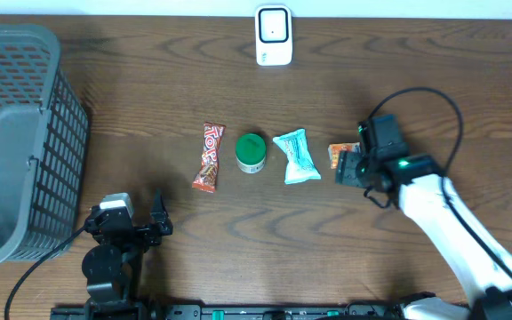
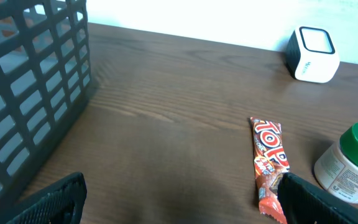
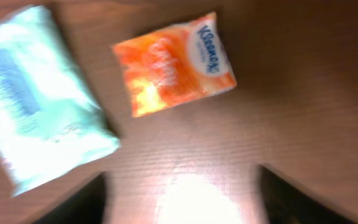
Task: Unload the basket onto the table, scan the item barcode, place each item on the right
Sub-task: 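Lift the orange pack with the right gripper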
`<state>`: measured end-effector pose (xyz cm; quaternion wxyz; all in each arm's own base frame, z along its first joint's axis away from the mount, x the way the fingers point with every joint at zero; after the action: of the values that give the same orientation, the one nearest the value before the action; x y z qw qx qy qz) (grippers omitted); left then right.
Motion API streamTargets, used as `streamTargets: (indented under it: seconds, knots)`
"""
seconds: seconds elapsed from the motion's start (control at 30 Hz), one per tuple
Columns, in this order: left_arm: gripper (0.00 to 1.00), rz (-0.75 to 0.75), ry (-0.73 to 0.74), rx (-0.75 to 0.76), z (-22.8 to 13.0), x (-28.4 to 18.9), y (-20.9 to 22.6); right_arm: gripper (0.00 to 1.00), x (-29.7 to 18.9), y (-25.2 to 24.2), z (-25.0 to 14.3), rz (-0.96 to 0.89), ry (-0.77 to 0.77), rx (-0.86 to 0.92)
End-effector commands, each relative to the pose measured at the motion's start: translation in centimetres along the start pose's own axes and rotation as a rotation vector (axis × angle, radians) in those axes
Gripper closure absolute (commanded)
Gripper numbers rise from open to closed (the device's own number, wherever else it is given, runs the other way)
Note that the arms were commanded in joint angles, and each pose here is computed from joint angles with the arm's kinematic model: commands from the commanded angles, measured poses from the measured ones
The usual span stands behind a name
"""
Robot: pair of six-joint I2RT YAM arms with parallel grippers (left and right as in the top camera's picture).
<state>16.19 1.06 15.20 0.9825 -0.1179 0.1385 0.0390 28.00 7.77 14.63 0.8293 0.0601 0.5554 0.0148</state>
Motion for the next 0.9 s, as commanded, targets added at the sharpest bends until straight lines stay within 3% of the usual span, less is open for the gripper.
streamTargets:
  seconds: [0.0,0.13,0.6,0.87]
  knots:
    - [0.02,0.002,0.035,0.016,-0.9,0.1,0.1,0.01,-4.5,1.3,2.5,0.084,-0.099,-0.072]
    - [0.02,0.002,0.035,0.016,-0.9,0.1,0.1,0.01,-5.0,1.6,3.5,0.084,-0.116,-0.134]
    - [0.02,0.002,0.035,0.016,-0.9,0.1,0.1,0.01,3.2,2.9,8.1,0.023,0.08,-0.187]
    - [0.02,0.002,0.035,0.016,-0.9,0.1,0.1,0.01,5.0,0.9,7.0,-0.025,0.234,-0.142]
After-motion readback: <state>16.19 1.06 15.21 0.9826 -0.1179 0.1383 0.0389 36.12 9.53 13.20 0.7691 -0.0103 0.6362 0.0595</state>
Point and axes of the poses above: each gripper's point midway between its finger pads, its own x axis out along the fingers, its own y axis along the line the jaws close on, z = x × y, the point moved 7 cm from there along -x, back along the fingers, and after that the axes turned 6 degrees about -x, right-handed, at the moved point
